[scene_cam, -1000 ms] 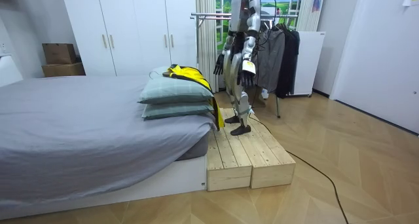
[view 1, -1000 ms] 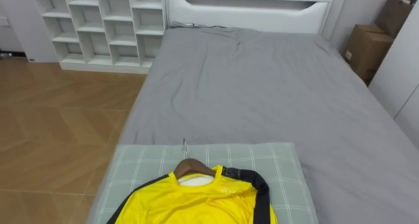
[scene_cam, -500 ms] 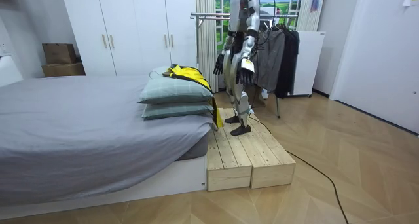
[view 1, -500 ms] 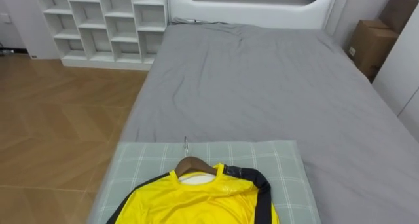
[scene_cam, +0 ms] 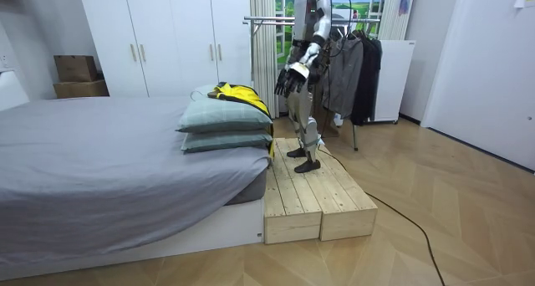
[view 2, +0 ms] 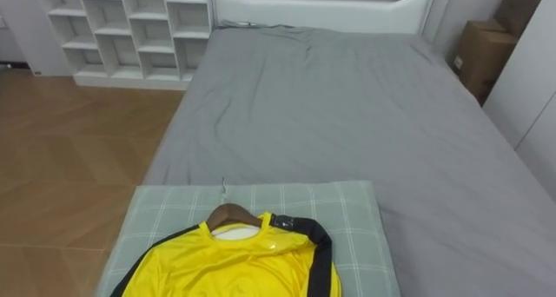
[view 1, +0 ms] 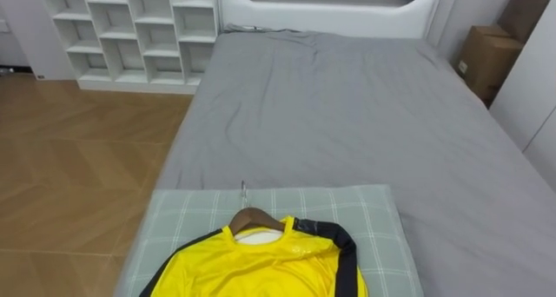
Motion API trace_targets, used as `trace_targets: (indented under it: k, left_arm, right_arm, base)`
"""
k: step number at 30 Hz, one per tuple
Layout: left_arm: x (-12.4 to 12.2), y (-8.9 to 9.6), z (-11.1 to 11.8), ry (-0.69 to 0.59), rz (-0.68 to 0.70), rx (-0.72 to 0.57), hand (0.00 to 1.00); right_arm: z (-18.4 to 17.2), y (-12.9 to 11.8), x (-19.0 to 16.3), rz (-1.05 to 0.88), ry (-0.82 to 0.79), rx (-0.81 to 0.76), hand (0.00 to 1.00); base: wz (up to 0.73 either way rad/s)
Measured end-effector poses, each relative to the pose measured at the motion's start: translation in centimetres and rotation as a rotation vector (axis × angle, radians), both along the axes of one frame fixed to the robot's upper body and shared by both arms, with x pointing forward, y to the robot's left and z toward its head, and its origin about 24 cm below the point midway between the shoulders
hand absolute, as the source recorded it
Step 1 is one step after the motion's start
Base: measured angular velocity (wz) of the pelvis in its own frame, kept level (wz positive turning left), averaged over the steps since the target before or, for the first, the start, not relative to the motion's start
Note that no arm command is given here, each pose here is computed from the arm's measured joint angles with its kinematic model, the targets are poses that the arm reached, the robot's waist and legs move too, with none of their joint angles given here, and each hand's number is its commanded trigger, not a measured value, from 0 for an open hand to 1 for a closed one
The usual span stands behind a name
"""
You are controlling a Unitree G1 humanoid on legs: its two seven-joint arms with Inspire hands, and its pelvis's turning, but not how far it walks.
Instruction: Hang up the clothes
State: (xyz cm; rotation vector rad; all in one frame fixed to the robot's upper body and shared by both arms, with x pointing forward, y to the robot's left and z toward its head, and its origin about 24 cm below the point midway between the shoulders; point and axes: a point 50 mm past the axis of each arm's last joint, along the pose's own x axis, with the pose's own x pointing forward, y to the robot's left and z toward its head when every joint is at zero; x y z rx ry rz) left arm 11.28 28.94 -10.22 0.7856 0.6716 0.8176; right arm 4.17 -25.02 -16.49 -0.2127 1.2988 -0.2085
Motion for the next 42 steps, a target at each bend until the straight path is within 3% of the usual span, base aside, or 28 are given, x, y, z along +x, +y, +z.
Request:
trace_targets:
  k: [12,26,42]
  left_arm:
    - [6.3,-1.8,5.0,-0.250,-0.267,0.236,0.00]
    - [11.1,-4.0,7.9,-0.302,-0.537,0.474,0.00]
    - [13.2,-6.6,8.1,-0.250,-0.734,0.486,0.00]
  right_arm:
    - [0.2,-0.6,-0.1,0.077,0.028,-0.041,0.00]
    - [0.1,-0.9,-0.6,0.116,0.109,-0.043,0.00]
    - [0.0,-0.7,-0.5,0.205,0.153,-0.031,0.00]
  base:
    - [0.06]
    - [-0.01]
    - [-0.05]
